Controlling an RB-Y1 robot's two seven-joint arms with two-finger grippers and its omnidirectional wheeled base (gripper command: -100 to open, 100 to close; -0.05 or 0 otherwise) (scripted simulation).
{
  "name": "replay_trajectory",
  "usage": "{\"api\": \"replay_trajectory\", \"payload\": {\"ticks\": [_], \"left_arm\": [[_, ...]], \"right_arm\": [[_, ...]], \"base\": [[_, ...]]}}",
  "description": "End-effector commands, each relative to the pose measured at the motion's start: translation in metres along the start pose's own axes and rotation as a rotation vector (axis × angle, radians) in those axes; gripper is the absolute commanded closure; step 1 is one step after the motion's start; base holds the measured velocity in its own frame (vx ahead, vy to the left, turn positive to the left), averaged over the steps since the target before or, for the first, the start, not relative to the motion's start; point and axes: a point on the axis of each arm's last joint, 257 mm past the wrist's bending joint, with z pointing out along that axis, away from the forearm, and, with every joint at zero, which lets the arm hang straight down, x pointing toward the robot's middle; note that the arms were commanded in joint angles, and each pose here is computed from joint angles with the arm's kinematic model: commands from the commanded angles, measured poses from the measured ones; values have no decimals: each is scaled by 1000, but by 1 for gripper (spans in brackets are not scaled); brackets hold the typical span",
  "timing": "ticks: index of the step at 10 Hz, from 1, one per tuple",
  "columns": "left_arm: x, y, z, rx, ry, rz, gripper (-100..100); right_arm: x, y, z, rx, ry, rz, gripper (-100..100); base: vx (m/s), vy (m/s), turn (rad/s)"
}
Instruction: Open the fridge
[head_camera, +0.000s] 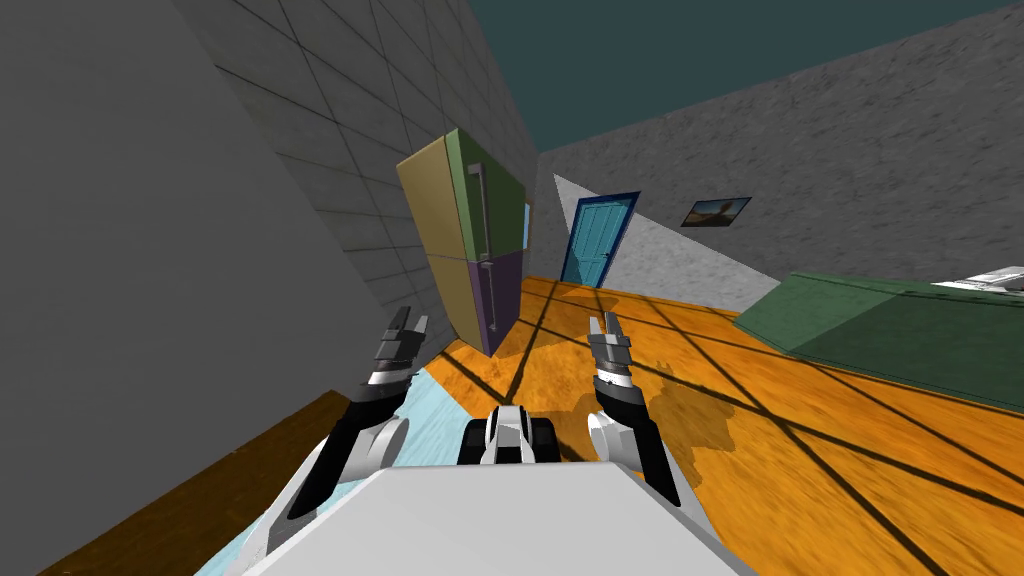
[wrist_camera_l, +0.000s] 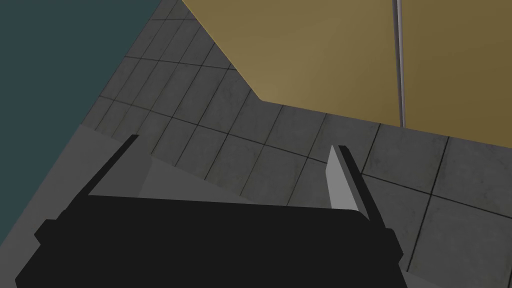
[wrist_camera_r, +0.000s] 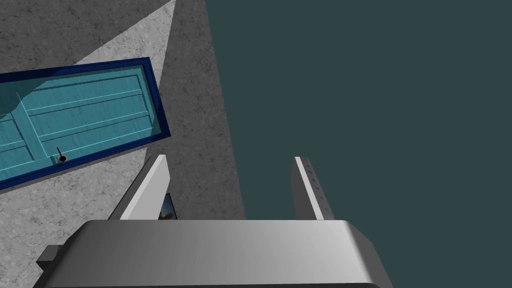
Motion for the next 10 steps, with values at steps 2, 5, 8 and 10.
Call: {"api": "replay_trajectory", "payload": {"ticks": [2, 5, 8, 10], "left_arm": [[1, 5, 8, -53, 39, 5, -100], [2, 8, 14, -95, 69, 10, -100], [2, 13, 19, -142, 96, 19, -100], [1, 19, 21, -176, 112, 26, -100]], "right_arm": [[0, 0, 0, 0, 0, 0, 0], [0, 0, 0, 0, 0, 0, 0], [0, 0, 0, 0, 0, 0, 0], [0, 0, 0, 0, 0, 0, 0]], "base": [[100, 3, -98], [102, 5, -97], [107, 8, -88], [92, 15, -105]]}}
